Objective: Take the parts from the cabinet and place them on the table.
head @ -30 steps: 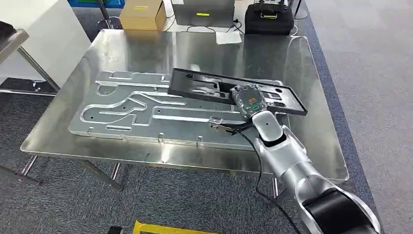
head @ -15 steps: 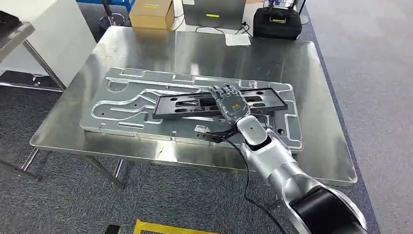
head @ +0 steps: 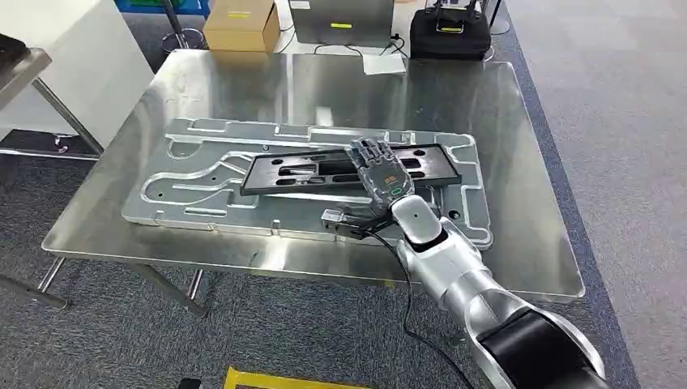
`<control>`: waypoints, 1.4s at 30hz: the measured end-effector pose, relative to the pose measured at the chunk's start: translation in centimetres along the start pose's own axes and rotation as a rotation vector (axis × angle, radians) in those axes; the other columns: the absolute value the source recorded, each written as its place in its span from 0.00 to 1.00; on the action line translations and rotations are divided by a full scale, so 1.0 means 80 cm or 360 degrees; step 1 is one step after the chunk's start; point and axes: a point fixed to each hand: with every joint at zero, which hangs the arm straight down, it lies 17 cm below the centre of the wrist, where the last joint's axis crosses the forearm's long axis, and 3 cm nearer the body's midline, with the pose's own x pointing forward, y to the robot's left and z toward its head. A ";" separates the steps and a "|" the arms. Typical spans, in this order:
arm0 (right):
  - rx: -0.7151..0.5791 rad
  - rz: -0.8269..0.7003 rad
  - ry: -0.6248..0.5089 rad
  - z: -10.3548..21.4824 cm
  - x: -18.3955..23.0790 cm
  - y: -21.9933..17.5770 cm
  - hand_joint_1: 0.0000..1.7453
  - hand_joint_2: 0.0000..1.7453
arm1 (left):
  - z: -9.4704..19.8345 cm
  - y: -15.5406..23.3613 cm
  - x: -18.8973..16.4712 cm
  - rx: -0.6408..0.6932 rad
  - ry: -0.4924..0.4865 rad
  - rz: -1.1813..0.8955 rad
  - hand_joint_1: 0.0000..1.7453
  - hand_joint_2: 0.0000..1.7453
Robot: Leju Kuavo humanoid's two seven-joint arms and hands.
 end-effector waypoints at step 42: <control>-0.1537 -0.1915 0.0418 0.400 0.013 -0.219 0.00 1.00 | 0.027 0.026 -0.048 0.0295 0.0001 0.0484 0.00 0.00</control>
